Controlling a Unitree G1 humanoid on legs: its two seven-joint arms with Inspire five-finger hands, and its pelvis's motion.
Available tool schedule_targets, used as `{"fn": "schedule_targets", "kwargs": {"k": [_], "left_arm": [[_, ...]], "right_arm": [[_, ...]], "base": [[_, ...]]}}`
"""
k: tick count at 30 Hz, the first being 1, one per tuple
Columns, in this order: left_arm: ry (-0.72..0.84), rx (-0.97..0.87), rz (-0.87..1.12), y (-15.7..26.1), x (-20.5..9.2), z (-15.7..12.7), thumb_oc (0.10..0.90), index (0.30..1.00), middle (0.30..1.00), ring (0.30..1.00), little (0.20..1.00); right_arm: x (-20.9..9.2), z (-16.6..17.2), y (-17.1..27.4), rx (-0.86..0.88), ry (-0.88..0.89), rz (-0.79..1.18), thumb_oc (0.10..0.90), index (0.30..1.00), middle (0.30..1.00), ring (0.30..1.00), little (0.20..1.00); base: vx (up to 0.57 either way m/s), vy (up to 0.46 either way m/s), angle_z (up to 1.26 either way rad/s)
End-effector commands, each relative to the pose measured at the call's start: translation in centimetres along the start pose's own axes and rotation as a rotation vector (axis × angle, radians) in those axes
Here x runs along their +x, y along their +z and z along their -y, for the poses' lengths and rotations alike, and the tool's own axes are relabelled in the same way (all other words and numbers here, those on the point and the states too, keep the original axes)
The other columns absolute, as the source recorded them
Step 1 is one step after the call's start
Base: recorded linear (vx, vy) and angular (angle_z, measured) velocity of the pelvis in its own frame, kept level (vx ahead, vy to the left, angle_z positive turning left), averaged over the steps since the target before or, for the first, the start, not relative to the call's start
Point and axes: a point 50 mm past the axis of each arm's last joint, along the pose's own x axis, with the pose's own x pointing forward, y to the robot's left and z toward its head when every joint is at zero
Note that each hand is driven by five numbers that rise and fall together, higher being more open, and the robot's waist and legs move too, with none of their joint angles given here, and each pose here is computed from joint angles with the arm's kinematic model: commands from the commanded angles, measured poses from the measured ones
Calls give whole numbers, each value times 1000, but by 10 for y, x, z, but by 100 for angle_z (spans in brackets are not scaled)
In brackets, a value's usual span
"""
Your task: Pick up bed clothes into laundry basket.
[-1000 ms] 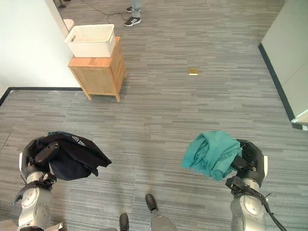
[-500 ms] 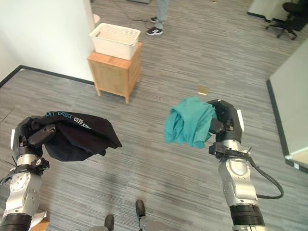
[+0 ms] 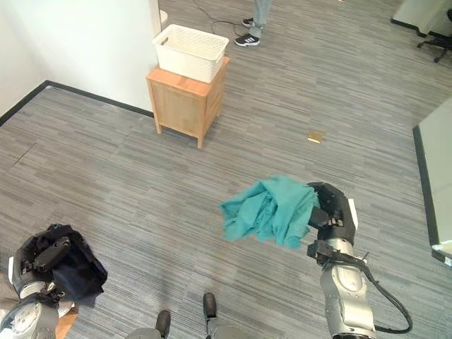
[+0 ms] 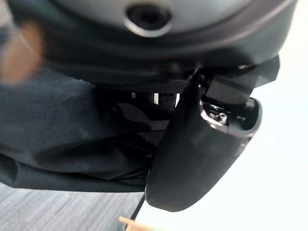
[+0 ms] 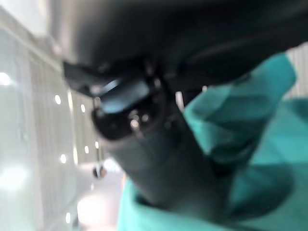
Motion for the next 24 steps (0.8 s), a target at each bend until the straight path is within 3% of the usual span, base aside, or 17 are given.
{"fn": "schedule_targets", "kwargs": {"k": [1, 8, 13, 24], "left_arm": [[-191, 11, 419, 89, 21, 38, 400, 300, 300, 300, 300], [-285, 8, 415, 91, 29, 62, 400, 300, 300, 300, 300], [-312, 14, 414, 91, 30, 65, 400, 300, 300, 300, 300], [-469, -97, 341, 73, 23, 104, 400, 300, 300, 300, 300]], "right_arm": [[11, 8, 61, -38, -34, 324, 400, 300, 300, 300, 300], [4, 12, 57, -59, -38, 314, 400, 300, 300, 300, 300], [-1, 18, 47, -40, -71, 281, 400, 300, 300, 300, 300], [-12, 48, 49, -40, -142, 271, 400, 300, 300, 300, 300]], "base": [[22, 57, -13], [56, 93, -20], [251, -20, -15], [376, -233, 33]]}}
